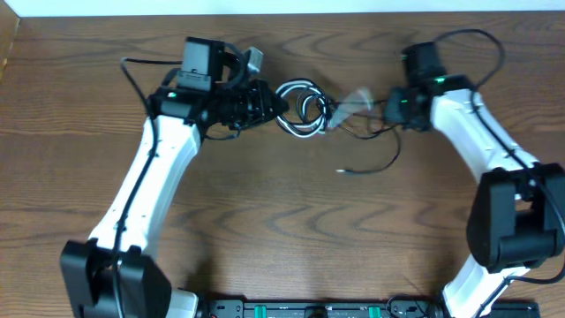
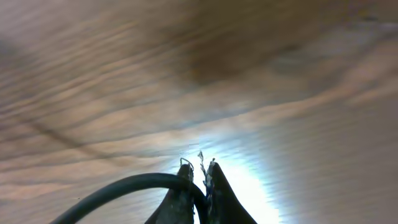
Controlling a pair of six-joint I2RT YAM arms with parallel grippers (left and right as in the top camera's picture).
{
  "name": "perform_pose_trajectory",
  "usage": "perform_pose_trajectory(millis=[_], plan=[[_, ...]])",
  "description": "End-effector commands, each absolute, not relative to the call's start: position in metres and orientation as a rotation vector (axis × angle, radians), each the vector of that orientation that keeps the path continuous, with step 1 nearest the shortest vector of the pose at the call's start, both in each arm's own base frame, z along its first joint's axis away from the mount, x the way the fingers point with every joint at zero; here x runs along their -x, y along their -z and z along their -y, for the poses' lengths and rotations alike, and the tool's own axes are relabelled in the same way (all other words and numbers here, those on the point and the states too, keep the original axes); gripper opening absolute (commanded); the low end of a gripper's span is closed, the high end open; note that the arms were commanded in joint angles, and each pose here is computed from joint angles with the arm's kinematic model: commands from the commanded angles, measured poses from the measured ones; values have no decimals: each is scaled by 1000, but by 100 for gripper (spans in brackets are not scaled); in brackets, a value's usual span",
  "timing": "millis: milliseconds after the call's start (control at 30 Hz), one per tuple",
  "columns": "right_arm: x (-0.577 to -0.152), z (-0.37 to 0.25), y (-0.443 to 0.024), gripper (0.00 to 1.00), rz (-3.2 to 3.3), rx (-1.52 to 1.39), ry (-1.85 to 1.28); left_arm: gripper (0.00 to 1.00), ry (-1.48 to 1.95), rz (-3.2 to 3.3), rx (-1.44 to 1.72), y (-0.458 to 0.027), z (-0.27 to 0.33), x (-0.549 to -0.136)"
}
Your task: Untangle cables
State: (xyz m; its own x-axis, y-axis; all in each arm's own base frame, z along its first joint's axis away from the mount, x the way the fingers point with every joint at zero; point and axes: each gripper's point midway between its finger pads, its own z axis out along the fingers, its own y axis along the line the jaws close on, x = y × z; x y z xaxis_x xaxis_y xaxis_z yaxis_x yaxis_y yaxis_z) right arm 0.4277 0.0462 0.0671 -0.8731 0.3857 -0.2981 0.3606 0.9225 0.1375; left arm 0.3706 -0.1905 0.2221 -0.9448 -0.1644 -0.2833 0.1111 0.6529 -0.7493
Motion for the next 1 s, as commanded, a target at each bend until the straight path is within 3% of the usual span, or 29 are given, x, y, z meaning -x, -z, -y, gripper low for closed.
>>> perform_pose_trajectory(millis=[0,233,400,533,633,700,833,967], plan=[[-423,14,-65,1,-2737,-649,108,8,1133,-2511,74,-233,171,-377],[-400,72,-61,3,-2765,-836,162,7,1037,-2482,152,-232,133,-392],[-385,92,-57,1,-2790,-963,30,8,1053,-2355,190,-265,100,-404],[-392,76,-59,2,-2830,-807,-193,7,1053,-2278,159,-289,95,-401],[-395,66,-64,7,-2847,-717,-278,7,1059,-2273,146,-293,98,-398],[-408,29,-84,17,-2811,-372,-580,7,1100,-2267,119,-297,104,-394],[-413,-29,-141,52,-2593,111,-1009,8,1154,-2270,54,-299,120,-388],[-422,-47,-174,61,-2545,203,-1014,7,1182,-2284,-16,-299,143,-380]])
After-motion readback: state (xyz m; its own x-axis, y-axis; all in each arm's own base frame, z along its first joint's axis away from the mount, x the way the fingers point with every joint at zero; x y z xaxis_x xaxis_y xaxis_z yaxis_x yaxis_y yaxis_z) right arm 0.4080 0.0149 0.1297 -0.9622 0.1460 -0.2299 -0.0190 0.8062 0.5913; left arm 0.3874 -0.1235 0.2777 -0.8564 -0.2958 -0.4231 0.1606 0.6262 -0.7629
